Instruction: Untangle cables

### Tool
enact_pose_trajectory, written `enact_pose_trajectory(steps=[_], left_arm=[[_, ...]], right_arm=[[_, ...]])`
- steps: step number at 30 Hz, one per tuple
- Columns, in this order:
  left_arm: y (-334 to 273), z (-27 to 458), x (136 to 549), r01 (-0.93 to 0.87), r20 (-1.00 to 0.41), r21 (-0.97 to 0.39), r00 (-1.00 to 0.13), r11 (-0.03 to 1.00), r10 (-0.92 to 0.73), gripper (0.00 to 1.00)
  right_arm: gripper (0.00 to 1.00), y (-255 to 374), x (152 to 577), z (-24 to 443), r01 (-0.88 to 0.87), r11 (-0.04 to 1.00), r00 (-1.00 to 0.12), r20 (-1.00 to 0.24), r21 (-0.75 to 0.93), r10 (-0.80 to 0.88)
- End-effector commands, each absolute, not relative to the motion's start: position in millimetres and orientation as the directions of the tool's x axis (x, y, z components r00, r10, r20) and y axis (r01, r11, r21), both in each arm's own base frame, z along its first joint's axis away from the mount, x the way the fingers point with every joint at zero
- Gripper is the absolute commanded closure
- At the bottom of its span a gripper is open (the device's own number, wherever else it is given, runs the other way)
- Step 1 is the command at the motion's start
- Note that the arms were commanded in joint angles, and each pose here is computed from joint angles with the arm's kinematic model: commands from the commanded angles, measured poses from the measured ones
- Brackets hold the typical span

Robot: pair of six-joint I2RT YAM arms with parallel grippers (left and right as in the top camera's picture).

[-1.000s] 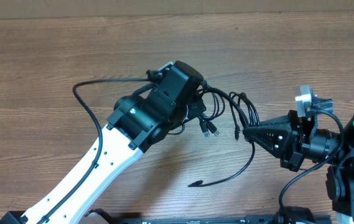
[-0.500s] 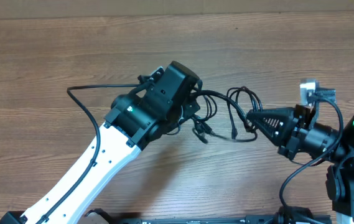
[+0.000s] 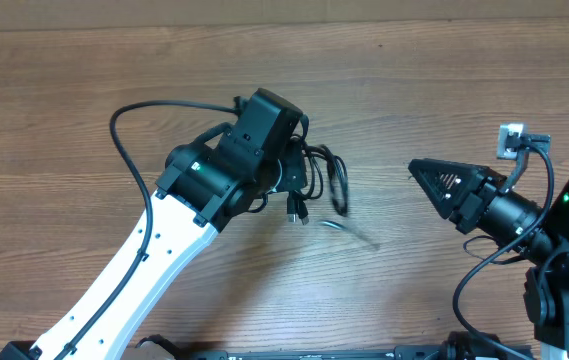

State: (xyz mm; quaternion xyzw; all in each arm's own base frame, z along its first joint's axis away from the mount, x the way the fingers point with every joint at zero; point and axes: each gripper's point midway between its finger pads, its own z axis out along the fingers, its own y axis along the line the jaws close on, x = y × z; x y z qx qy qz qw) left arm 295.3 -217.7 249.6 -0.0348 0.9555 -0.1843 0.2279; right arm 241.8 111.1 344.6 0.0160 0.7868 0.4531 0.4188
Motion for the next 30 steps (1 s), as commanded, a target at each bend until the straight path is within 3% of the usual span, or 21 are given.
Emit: enact_pose_trajectory(steps=[1,7,10,15,23,30], left_arm=[[-230.6,264.1,287.6,0.244,-0.484,-0.361,-0.874,0.900,0.043,0.96],[-234.2,269.7,292.5,0.262,-0.512,-0.368,-0.858,0.892,0.041,0.96],[-239.6,282.9,294.1,0.332,-0.566,-0.369,-0.821,0.868,0.073,0.96],[-257.5,323.3,281.3,0.612,-0.721,-0.305,-0.649,0.729,0.243,0.96],[-258.4,340.5,271.4,0.749,-0.799,-0.173,-0.486,0.639,0.355,0.96],[-274.4,346.4,249.8,0.878,-0.830,-0.134,-0.353,0.460,0.432,0.96]], right_arm=[[0.57,99.5,248.0,340.7,-0.292,0.638,-0.620,-0.649,0.713,0.441],[0.32,100.1,243.0,329.3,-0.280,0.655,-0.647,-0.642,0.702,0.412],[0.26,100.5,236.5,316.4,-0.285,0.684,-0.670,-0.650,0.672,0.359],[0.25,89.9,233.8,295.6,-0.198,0.738,-0.696,-0.623,0.645,0.358],[0.27,87.2,232.0,289.6,-0.170,0.749,-0.707,-0.609,0.640,0.360],[0.26,90.5,229.3,289.7,-0.371,0.807,-0.639,-0.757,0.459,0.137]])
